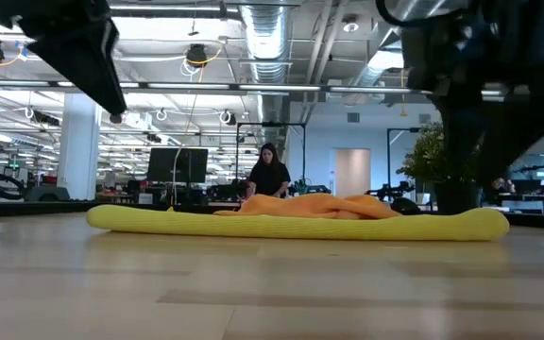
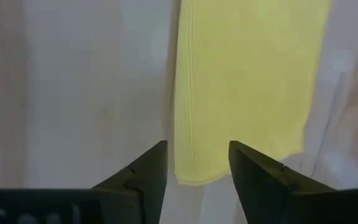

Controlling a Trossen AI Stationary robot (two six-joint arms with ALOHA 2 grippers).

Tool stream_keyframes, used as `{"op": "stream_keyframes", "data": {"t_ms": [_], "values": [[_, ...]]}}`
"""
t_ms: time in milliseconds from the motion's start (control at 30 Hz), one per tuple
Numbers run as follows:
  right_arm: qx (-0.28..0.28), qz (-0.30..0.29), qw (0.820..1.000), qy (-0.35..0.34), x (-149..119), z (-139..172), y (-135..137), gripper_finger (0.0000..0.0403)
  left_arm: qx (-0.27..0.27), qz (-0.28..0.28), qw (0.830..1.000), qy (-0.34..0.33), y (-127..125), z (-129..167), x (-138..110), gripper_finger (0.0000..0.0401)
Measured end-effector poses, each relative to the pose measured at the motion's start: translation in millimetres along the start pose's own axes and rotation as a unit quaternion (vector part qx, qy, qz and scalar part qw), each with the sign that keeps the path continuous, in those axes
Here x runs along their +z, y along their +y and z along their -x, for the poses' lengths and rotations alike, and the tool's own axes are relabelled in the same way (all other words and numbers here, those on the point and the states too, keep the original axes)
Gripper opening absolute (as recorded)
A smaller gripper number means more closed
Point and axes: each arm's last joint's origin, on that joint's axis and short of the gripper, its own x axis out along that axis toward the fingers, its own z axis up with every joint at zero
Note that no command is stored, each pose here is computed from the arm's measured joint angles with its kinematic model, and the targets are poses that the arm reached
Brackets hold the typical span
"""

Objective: Fold microfiber towels
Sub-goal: Fold the yellow microfiber towel

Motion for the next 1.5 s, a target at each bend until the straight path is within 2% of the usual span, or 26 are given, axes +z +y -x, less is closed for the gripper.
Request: {"op": "stream_keyframes", "data": {"t_ms": [233,633,833,1067,1500], "values": [[-0.003,-0.029,1.000,0.008,-6,-22,-7,0.0183,-0.007,-0.003,1.000,-0.014,-7,8,-7,0.0162],[0.023,-0.035,0.998,0.052,-16,-49,-17,0.0179,-0.004,-0.004,1.000,-0.017,-6,8,-7,0.0162],[0.031,-0.046,0.997,0.052,-14,-51,-21,0.0167,-0.002,-0.004,1.000,-0.020,-6,8,-7,0.0162],[0.092,-0.065,0.991,0.070,-12,-54,-26,0.0126,-0.002,-0.004,1.000,-0.020,-6,8,-7,0.0162],[0.090,-0.046,0.993,0.055,-1,-39,-28,0.0109,-0.002,-0.004,1.000,-0.019,-6,8,-7,0.0162]]}}
